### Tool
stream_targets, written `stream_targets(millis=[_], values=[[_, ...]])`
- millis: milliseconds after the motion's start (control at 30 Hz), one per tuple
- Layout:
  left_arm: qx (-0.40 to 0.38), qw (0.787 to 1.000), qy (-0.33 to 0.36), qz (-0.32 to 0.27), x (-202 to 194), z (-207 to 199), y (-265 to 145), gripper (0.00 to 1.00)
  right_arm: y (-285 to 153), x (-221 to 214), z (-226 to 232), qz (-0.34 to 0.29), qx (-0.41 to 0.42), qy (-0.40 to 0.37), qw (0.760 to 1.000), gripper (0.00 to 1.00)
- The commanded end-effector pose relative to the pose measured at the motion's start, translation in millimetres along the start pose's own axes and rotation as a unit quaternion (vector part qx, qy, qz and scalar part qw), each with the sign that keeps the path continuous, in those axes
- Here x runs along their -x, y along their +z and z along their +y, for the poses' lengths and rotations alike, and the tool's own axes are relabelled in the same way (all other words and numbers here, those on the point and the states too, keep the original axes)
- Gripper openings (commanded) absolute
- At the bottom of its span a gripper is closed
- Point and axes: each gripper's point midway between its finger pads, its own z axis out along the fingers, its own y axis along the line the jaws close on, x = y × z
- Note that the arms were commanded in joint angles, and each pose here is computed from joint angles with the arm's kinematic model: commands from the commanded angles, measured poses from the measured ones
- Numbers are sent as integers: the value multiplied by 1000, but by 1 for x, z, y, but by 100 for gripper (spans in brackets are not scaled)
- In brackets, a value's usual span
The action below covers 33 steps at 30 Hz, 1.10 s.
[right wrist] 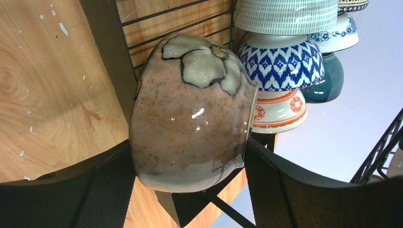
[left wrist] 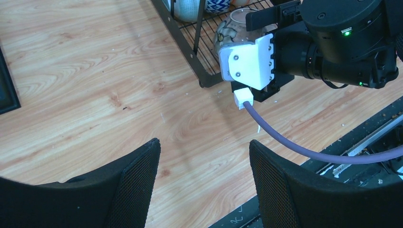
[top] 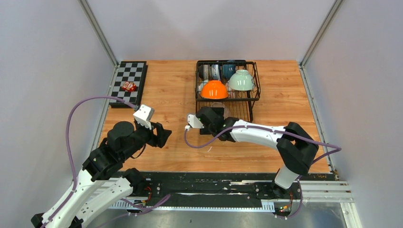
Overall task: Load the bowls into the dish rack
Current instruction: Turn the bowl upside down on the dish rack.
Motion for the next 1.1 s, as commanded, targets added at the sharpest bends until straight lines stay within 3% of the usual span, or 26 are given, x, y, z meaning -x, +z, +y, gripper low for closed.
stream_targets(millis=[0,1067], values=[[4,1000,10,8,-4,2,2,71,-6,7,-19,-4,-20,25,999,79],[9,1000,10,12,-6,4,3,71,-24,13,0,-15,10,31,999,89]])
